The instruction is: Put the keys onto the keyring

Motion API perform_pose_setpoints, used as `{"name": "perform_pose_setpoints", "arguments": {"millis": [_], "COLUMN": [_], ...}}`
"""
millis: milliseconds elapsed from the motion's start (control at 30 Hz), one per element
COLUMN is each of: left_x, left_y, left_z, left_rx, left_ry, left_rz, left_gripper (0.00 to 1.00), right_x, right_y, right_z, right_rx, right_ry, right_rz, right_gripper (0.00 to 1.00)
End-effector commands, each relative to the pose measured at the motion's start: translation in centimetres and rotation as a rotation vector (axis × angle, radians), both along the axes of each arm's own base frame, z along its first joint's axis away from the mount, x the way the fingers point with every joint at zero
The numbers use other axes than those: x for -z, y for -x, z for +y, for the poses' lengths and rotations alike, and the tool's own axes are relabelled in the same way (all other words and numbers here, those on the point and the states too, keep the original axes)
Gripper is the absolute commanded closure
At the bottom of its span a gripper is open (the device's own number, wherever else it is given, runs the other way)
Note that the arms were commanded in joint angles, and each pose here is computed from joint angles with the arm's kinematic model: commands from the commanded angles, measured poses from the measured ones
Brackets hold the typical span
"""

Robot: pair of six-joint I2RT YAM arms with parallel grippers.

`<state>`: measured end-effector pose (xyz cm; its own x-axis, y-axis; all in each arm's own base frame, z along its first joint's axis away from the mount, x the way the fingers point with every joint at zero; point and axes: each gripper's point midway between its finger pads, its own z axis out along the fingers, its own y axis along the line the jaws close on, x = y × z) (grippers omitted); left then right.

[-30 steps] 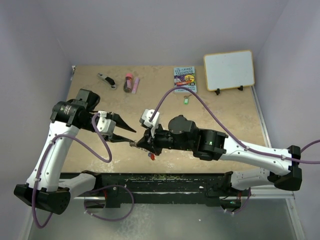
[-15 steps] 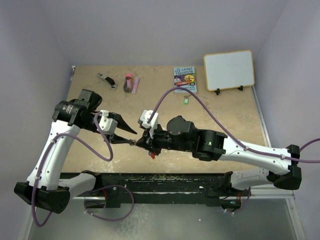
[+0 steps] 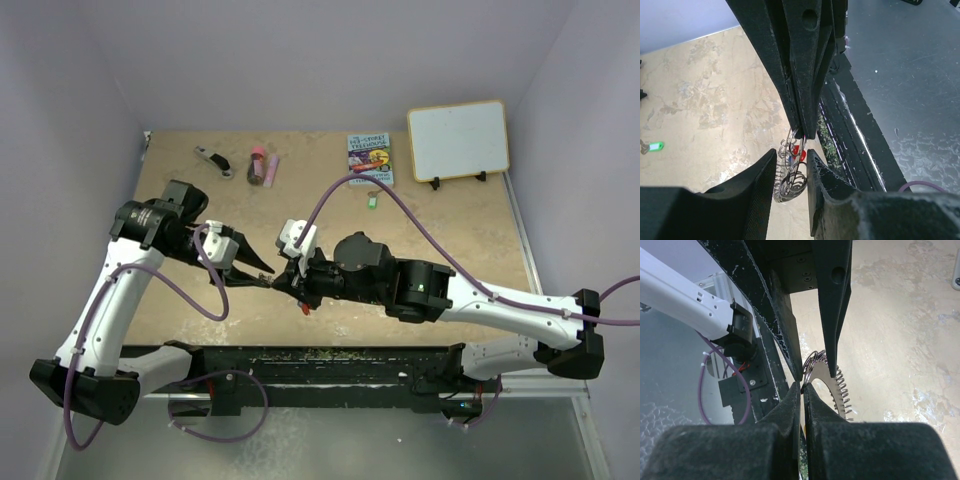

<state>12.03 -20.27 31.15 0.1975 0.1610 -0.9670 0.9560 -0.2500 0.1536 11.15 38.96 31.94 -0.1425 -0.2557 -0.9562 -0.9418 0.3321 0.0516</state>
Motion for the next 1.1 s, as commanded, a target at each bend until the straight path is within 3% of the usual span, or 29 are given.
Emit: {"name": "perform_pose_setpoints", "arguments": {"millis": [0,467,867,1067], "left_x": [-0.55,-0.72,-0.63,-1.26], "left_y": [0.42,0.61,0.73,0.95], "left_z": [-0.36,-0.56,-0.62,-0.69], "left_rx": [0.021,0.033,0.037,0.037], "left_ry": [0.041,0.054,0.051,0.068], "left_rz": [0.008,0.016,0.026,0.038], "left_gripper": [0.67,0.7,0.95,0.96], "right_x": [-4.14,-4.24,-4.2,-4.23], "right_y": [-0.16,-0.13,0.05,0.01], "right_z": [0.54,0.63,0.97,0.98], "right_rx": [0.0,0.001,-0.007,0.0], "right_ry": [-0.109,-0.113,-0.108,-0.113], "right_rz": [-0.051,-0.054,-0.055,-0.053], "right_gripper": [1.0,1.0,1.0,1.0]}}
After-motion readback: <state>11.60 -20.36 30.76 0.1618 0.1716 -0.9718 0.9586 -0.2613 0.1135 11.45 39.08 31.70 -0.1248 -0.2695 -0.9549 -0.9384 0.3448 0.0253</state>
